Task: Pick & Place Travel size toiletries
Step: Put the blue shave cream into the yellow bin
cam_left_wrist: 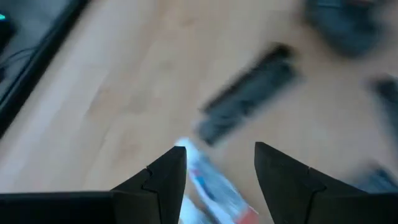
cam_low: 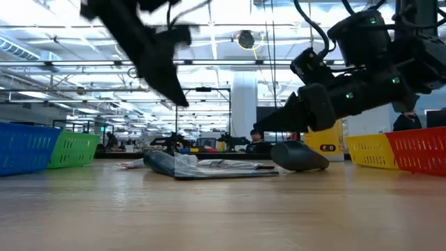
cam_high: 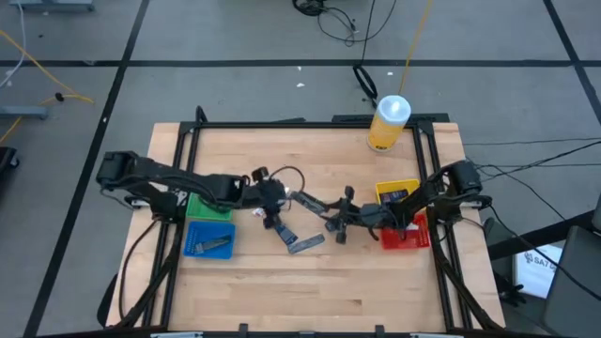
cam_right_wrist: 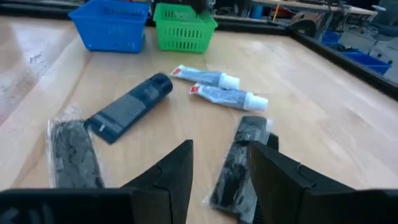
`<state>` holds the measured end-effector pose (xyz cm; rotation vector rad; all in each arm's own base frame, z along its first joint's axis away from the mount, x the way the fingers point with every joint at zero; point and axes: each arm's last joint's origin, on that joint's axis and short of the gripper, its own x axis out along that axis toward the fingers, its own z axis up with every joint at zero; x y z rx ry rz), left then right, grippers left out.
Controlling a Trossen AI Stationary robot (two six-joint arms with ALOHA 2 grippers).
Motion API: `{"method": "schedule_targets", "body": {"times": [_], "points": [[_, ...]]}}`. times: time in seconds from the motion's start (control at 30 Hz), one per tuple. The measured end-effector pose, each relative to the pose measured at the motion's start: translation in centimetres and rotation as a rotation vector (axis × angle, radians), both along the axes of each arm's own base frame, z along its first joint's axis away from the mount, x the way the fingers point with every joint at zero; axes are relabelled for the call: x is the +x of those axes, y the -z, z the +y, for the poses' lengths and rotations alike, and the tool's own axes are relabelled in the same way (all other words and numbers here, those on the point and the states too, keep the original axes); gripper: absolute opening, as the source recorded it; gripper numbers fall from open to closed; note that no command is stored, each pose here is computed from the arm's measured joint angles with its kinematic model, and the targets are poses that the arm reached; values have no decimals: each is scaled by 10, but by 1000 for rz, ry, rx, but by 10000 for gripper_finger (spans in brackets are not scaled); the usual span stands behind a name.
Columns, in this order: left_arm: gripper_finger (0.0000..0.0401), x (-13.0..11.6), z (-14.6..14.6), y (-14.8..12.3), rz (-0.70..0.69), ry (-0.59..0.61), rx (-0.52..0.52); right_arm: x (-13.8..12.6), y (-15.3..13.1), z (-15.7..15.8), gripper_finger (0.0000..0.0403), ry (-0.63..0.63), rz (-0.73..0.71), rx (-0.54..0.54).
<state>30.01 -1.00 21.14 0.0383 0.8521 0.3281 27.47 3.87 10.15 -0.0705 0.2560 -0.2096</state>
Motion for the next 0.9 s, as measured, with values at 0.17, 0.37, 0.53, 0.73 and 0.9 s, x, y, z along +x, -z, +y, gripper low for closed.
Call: {"method": "schedule_targets", "body": {"times": [0.17, 0.37, 0.53, 0.73, 0.9], "points": [[186, 5, -24, -33, 111, 338, -100, 0, 2, 0, 141, 0, -1, 4], [187, 8, -41, -27, 141, 484, -77, 0, 3, 2, 141, -5, 6, 5], [209, 16, -34, -11, 188, 465, -81, -1, 4, 2, 141, -3, 13, 6], [276, 25, -34, 13, 263, 533, -110, -1, 4, 1, 141, -3, 19, 5], [309, 32, -39, 34, 336, 669, -37, -1, 4, 1, 141, -2, 20, 5]]}}
